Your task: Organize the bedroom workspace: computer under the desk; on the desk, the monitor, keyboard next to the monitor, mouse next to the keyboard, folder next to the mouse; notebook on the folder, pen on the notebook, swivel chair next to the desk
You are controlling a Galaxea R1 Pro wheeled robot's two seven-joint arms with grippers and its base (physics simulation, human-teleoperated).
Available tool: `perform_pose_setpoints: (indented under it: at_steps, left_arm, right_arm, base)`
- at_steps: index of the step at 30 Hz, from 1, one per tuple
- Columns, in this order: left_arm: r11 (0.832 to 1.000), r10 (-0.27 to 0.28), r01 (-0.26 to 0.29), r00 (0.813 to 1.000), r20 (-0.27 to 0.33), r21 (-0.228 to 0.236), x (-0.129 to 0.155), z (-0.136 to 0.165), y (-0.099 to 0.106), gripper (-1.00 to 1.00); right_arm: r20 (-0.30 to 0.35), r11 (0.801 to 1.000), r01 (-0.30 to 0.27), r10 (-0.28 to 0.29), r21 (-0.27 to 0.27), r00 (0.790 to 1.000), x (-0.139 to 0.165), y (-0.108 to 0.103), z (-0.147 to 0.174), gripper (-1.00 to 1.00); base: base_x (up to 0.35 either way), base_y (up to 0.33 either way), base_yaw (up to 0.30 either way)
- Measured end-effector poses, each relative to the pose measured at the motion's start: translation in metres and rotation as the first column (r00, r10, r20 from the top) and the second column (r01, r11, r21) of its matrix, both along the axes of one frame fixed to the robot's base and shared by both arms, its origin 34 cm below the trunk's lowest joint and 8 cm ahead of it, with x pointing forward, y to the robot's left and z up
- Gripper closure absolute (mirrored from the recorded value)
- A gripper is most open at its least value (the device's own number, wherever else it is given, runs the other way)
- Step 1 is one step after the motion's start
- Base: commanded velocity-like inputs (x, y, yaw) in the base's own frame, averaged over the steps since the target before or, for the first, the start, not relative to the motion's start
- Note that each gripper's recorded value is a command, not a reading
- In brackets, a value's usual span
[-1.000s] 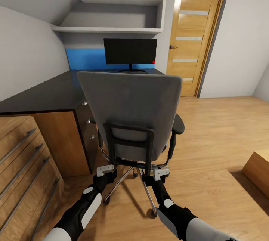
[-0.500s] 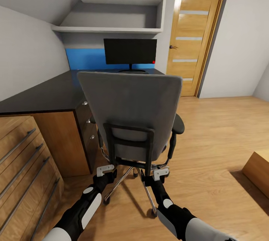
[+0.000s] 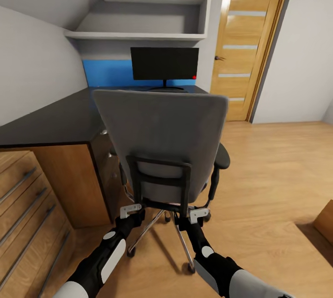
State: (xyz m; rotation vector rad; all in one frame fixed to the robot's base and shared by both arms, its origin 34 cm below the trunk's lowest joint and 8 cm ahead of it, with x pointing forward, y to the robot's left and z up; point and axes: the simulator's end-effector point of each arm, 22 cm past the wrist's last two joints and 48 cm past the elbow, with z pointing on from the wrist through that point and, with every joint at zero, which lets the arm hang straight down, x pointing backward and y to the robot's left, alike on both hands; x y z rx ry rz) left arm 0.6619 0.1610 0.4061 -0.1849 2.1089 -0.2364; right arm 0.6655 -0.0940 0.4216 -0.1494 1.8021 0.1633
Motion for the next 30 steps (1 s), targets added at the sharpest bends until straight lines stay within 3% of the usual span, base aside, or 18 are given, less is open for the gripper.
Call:
perform_pose_setpoints:
  at_steps: [11, 18, 30]
  left_arm:
    - [1.000, 0.002, -0.002, 1.000, -0.005, 0.003, -0.0004, -0.0027, 0.0010, -1.00]
    - [1.000, 0.000, 0.000, 1.000, -0.018, 0.007, -0.0038, -0.0088, -0.0001, -1.00]
    - [1.000, -0.006, 0.006, 1.000, -0.021, 0.008, -0.0049, -0.0098, -0.0025, -1.00]
  right_arm:
    - [-0.002, 1.000, 0.006, -0.006, 0.002, 1.000, 0.0005, -0.0015, -0.0017, -1.00]
    - [-0.001, 1.000, 0.003, -0.003, -0.005, 1.000, 0.0004, -0.0025, -0.0022, -1.00]
    - [0.000, 1.000, -0.002, 0.003, -0.008, 1.000, 0.0002, -0.0022, -0.0020, -1.00]
  base:
    - [0.215, 0.000, 0.205]
    - [0.051, -0.035, 0.026]
    - [0.229, -0.189, 0.001]
